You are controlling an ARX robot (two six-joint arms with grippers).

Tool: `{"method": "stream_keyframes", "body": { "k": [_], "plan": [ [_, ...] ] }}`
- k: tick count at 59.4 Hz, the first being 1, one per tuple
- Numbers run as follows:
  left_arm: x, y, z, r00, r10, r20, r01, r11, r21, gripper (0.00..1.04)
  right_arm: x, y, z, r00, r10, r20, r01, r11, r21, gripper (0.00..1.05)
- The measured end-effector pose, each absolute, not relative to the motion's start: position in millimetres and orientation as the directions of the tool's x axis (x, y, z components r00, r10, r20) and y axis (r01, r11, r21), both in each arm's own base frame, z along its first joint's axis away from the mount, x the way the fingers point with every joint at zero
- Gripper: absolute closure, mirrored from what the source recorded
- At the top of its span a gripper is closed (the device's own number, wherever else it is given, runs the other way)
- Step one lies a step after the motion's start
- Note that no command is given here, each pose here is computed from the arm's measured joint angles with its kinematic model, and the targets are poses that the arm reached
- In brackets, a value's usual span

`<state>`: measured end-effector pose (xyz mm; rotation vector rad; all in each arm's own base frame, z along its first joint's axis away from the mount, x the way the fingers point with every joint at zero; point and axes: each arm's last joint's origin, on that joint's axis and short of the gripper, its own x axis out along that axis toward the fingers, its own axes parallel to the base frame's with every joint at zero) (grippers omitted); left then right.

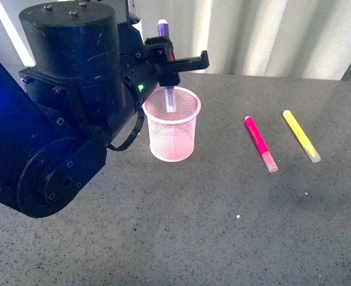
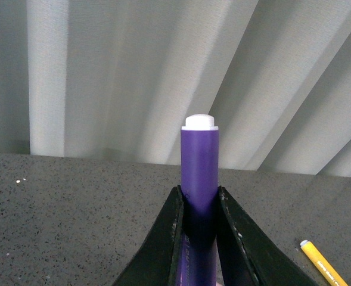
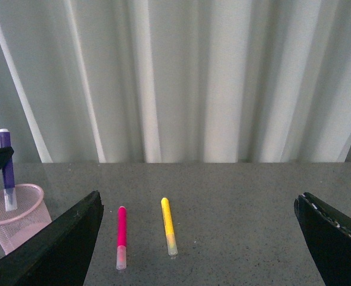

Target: Insert purple and pink pens into pink cup

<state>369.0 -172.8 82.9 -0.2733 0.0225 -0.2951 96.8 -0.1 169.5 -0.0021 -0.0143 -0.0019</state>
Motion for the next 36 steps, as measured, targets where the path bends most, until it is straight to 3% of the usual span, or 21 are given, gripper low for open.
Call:
{"method": "stream_keyframes", "body": {
  "k": [12,36],
  "plan": [
    [369,-173,81,0.958,-0.288,0.002,0.278,0.922,-0.268,0.92,97,0,169,1.000,-0.002,0.014,0.002,1.000,-0.002,0.07],
    [368,-162,90,0.959,-0.282,-0.032,0.256,0.909,-0.330,0.21,97,0,169,1.000,-0.002,0.014,0.002,1.000,-0.002,0.07]
  ]
}}
